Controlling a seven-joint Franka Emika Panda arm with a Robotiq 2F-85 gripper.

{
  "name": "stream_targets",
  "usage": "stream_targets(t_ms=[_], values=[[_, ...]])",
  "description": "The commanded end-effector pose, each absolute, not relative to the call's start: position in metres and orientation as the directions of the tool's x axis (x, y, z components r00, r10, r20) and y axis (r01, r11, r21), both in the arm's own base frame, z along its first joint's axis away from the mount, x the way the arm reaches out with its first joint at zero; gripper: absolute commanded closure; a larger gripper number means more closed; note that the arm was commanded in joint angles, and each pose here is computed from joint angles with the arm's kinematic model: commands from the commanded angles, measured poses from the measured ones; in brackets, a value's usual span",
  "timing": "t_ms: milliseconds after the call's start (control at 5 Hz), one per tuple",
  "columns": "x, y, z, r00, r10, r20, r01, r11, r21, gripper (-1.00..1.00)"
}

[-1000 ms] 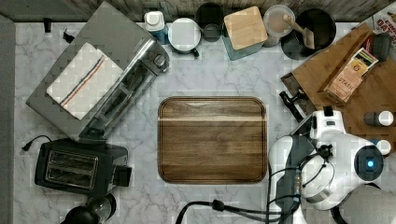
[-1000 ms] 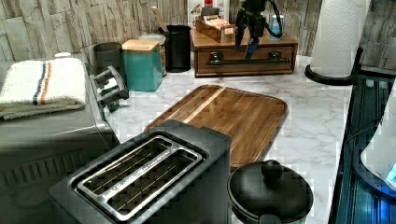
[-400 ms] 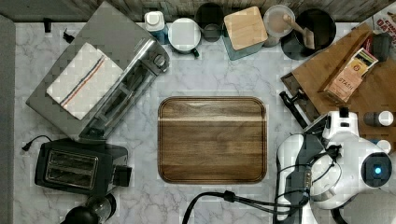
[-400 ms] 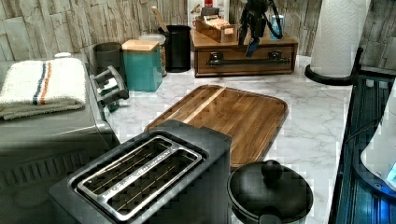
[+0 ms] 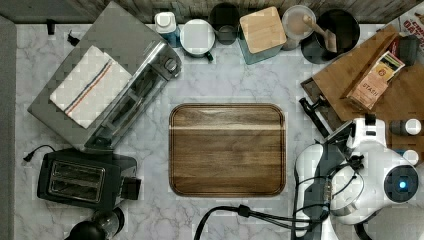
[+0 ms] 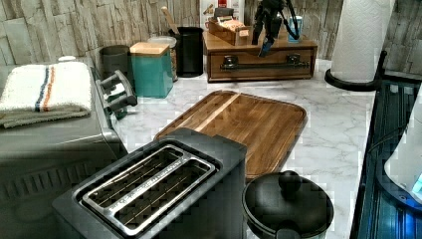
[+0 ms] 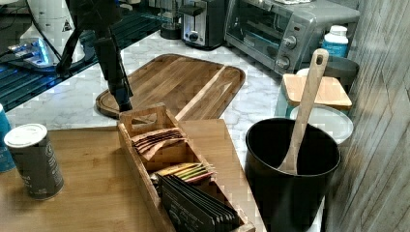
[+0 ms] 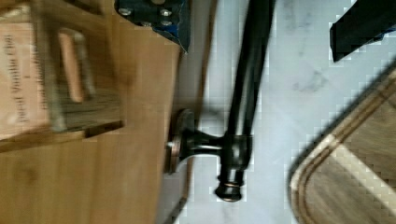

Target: Open the drawer.

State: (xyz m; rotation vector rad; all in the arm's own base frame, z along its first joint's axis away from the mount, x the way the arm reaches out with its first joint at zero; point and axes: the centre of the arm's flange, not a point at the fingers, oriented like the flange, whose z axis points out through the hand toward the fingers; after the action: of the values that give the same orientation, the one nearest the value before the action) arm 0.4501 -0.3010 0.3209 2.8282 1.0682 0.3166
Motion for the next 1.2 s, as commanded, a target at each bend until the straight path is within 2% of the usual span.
stream_targets(t_ms=[200,600,800,1200], values=[[0.436,-0.304,0.328,0.793,0.578,0.191,0.549,-0.815,0.186,-1.0],[0.438,-0.303,0.3,0.82,0.544,0.177,0.531,-0.839,0.116,-1.0],[0.43,-0.294,0.299,0.839,0.517,0.172,0.503,-0.856,0.12,-1.0],[0.437,-0.3,0.259,0.808,0.551,0.21,0.538,-0.834,0.119,-1.0]])
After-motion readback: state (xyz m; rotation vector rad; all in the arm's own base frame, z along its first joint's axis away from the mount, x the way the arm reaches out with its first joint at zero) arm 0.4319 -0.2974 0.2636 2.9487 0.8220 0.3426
